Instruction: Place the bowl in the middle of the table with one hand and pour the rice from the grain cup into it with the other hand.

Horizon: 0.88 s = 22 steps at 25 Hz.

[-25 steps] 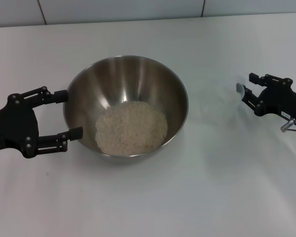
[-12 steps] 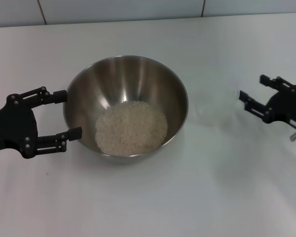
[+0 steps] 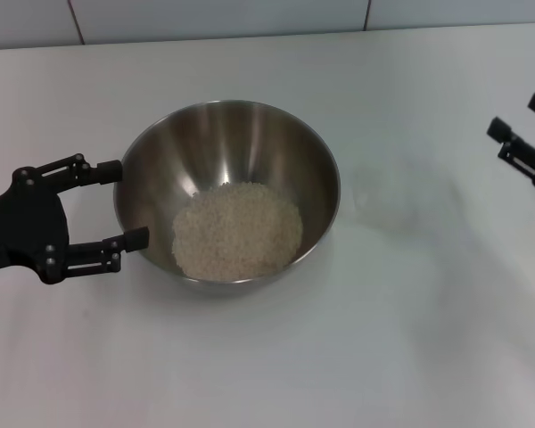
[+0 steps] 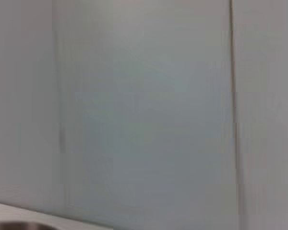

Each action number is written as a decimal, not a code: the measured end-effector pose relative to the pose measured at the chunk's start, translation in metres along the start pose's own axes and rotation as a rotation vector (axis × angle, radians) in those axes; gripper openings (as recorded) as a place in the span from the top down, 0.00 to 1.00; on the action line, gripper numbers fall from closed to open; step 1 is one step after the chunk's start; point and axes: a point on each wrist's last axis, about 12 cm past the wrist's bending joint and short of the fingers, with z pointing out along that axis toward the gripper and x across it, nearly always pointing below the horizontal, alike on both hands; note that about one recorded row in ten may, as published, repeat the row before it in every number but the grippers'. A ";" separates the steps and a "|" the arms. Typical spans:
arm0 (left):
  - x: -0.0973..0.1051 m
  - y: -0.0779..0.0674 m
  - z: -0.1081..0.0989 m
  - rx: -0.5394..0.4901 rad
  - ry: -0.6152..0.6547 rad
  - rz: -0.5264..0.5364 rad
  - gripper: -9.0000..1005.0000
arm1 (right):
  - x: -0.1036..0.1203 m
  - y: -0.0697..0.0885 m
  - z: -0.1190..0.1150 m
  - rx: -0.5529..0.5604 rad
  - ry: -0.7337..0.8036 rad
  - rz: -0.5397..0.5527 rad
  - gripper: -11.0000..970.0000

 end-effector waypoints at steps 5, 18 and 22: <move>-0.001 0.000 -0.001 0.009 -0.005 0.002 0.16 | -0.033 -0.003 0.021 -0.237 0.016 0.053 0.27; 0.002 -0.008 0.000 0.020 -0.019 -0.014 0.16 | -0.062 0.038 0.099 -0.582 0.081 -0.099 0.27; 0.003 -0.009 0.000 0.019 -0.021 -0.010 0.16 | -0.057 0.048 0.106 -0.619 0.093 -0.160 0.27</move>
